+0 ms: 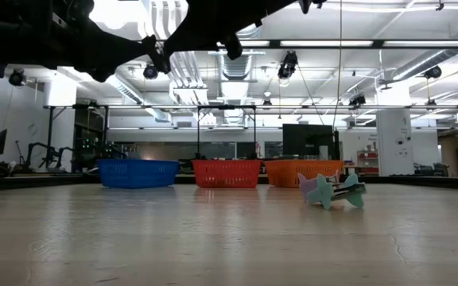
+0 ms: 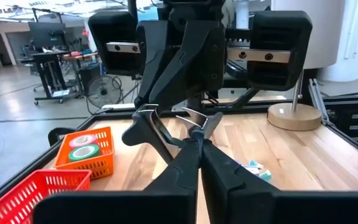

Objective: Pick and place Stapler, Stapler remover, tape
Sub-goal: Put the black staple remover into the blue bin

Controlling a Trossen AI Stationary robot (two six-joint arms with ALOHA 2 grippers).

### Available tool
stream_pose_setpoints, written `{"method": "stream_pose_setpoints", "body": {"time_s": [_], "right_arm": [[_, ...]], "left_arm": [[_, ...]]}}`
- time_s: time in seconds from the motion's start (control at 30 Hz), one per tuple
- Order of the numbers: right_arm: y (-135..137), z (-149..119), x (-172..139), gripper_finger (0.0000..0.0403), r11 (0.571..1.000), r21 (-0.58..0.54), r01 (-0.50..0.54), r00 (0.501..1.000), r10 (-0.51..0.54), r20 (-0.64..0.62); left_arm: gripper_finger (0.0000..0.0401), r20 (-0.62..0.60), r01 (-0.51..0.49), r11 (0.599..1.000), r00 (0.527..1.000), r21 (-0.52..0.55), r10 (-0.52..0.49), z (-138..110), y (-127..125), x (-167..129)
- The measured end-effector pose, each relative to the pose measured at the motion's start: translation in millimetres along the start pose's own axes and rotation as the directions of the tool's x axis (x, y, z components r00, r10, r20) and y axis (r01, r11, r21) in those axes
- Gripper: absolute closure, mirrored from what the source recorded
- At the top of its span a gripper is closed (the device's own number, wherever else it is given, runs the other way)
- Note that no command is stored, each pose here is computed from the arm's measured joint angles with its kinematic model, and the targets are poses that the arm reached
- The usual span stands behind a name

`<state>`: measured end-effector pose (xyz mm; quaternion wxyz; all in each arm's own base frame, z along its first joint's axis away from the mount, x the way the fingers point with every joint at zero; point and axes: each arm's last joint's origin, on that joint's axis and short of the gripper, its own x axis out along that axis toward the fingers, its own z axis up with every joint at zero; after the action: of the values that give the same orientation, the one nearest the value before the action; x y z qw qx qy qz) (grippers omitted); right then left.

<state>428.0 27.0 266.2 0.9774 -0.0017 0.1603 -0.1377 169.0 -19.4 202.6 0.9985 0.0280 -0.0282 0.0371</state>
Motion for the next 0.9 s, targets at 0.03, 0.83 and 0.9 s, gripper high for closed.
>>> {"method": "stream_pose_setpoints", "body": {"time_s": [0.03, 0.83, 0.9], "right_arm": [[0, 0, 0, 0.0394, 1.0, 0.002, 0.0, 1.0, 0.0, -0.001], [1, -12, -10, 0.0207, 0.997, 0.034, 0.076, 0.985, -0.069, -0.159], [4, -17, -12, 0.0208, 0.996, 0.045, 0.077, 0.979, -0.067, -0.191]], "left_arm": [[0.0394, -0.002, 0.0, 1.0, 1.0, 0.0, 0.0, 0, 0, 0], [0.0389, -0.167, -0.695, 0.672, 0.653, 0.256, 0.739, -21, 27, -11], [0.0389, -0.178, -0.692, 0.674, 0.652, 0.259, 0.737, -22, 33, -10]]}}
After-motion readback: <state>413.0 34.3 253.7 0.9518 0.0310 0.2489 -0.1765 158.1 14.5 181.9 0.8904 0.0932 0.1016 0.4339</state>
